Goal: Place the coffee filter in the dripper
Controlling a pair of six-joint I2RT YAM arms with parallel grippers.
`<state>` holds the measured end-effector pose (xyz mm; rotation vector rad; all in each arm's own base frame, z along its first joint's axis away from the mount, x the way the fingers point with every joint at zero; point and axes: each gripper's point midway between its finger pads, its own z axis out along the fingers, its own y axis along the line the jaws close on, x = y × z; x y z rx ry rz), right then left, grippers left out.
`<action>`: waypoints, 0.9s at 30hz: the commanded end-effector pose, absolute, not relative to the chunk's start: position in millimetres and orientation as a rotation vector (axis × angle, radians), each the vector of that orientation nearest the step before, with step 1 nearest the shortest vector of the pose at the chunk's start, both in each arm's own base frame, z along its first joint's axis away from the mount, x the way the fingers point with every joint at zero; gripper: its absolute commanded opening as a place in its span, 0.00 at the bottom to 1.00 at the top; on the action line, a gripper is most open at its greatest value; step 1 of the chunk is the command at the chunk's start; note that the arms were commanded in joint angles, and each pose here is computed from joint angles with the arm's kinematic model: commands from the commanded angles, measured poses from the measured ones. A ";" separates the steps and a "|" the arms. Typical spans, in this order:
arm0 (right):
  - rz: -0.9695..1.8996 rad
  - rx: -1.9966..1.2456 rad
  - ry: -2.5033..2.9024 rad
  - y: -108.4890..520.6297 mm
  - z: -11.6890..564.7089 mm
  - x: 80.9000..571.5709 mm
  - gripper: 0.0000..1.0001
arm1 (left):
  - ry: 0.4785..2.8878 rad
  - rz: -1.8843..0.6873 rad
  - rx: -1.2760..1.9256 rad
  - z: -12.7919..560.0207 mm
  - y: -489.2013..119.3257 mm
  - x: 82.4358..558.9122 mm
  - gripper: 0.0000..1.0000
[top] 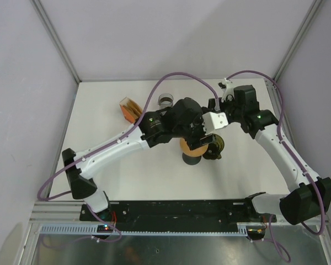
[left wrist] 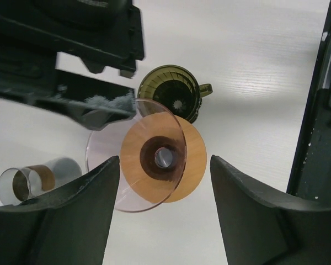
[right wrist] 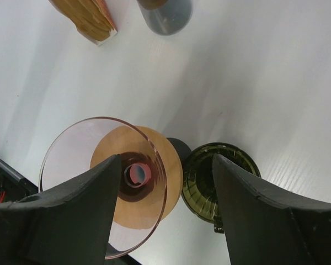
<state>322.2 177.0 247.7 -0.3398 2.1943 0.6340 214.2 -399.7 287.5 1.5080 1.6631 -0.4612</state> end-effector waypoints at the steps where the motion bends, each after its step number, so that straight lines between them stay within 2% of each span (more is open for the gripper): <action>1: 0.628 -0.325 2.219 174.6 249.1 312.2 0.70 | 1.708 -0.474 1.261 338.4 -377.4 228.8 0.72; 5: 0.621 -0.327 2.226 174.7 247.0 308.0 0.65 | 1.860 -0.561 1.022 342.2 -353.8 263.5 0.71; 10: 0.632 -0.328 2.238 176.4 240.5 304.2 0.59 | 2.053 -0.657 0.778 320.4 -326.4 295.8 0.67; 21: 0.614 -0.337 2.274 178.6 229.0 297.1 0.49 | 2.179 -0.781 0.818 279.8 -336.1 281.4 0.66; 27: 0.532 -0.356 2.271 181.6 227.4 293.0 0.47 | 2.269 -0.801 0.835 248.4 -336.2 272.2 0.61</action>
